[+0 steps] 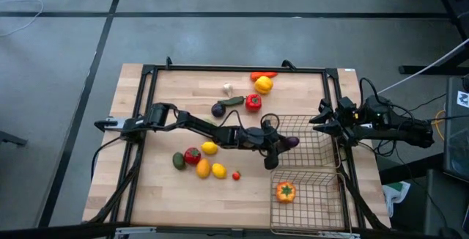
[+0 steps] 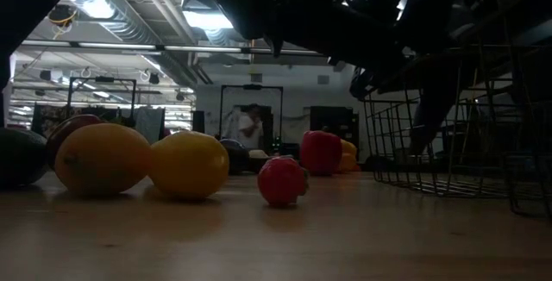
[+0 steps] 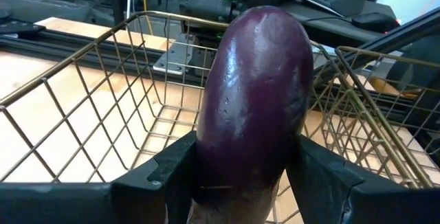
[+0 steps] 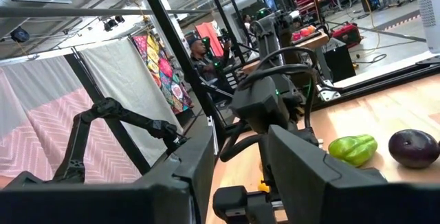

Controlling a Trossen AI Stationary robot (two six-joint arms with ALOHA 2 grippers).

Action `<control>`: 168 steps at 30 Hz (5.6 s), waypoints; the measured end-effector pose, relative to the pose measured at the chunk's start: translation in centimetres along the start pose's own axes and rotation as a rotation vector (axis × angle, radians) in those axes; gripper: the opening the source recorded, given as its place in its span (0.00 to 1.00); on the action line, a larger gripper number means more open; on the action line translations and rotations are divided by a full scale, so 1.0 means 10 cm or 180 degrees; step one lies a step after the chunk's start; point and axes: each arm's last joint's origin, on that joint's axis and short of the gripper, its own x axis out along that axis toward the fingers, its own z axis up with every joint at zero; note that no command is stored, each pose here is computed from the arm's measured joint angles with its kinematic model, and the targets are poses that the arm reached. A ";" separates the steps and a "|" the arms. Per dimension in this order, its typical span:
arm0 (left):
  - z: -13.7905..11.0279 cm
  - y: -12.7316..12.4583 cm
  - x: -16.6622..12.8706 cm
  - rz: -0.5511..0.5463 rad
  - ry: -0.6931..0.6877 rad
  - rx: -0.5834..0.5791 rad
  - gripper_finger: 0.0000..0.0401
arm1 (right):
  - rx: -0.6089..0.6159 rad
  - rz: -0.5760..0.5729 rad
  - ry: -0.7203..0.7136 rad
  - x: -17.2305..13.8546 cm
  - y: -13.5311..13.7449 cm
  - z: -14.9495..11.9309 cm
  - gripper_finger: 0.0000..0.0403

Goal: Sort produce into baskets
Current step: Put the eggplant into the top wire basket, then put the bottom right lemon into the bottom wire basket

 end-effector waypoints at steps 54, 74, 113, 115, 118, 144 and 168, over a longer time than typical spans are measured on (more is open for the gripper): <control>1.43 0.02 -1.23 0.0182 0.0151 0.0737 0.78 | -0.0002 0.0001 -0.0002 0.00 0.00 0.00 0.34; 1.38 0.22 -2.20 0.0750 0.1875 0.0210 0.78 | -0.0010 0.0005 -0.0025 0.00 0.00 0.01 0.34; 1.18 -0.06 -2.37 0.0837 0.2320 0.0089 0.78 | 0.0011 -0.1448 0.0452 0.76 -0.52 -0.24 0.76; 1.15 -0.08 -2.42 0.0821 0.2419 0.0189 0.78 | -0.0018 -0.1530 0.0442 0.80 -0.56 -0.25 0.77; 1.12 -0.11 -2.48 0.0925 0.2512 0.0301 0.78 | -0.0043 -0.1609 0.0345 0.86 -0.59 -0.25 0.77; 1.12 -0.34 -2.52 0.0917 0.2216 0.0070 0.78 | -0.0973 -0.1706 0.1857 1.86 -0.76 0.16 0.77; 0.97 -0.74 -2.79 0.0628 0.2358 0.0418 0.78 | -0.0485 -0.0768 0.2171 2.72 -0.19 -0.35 0.77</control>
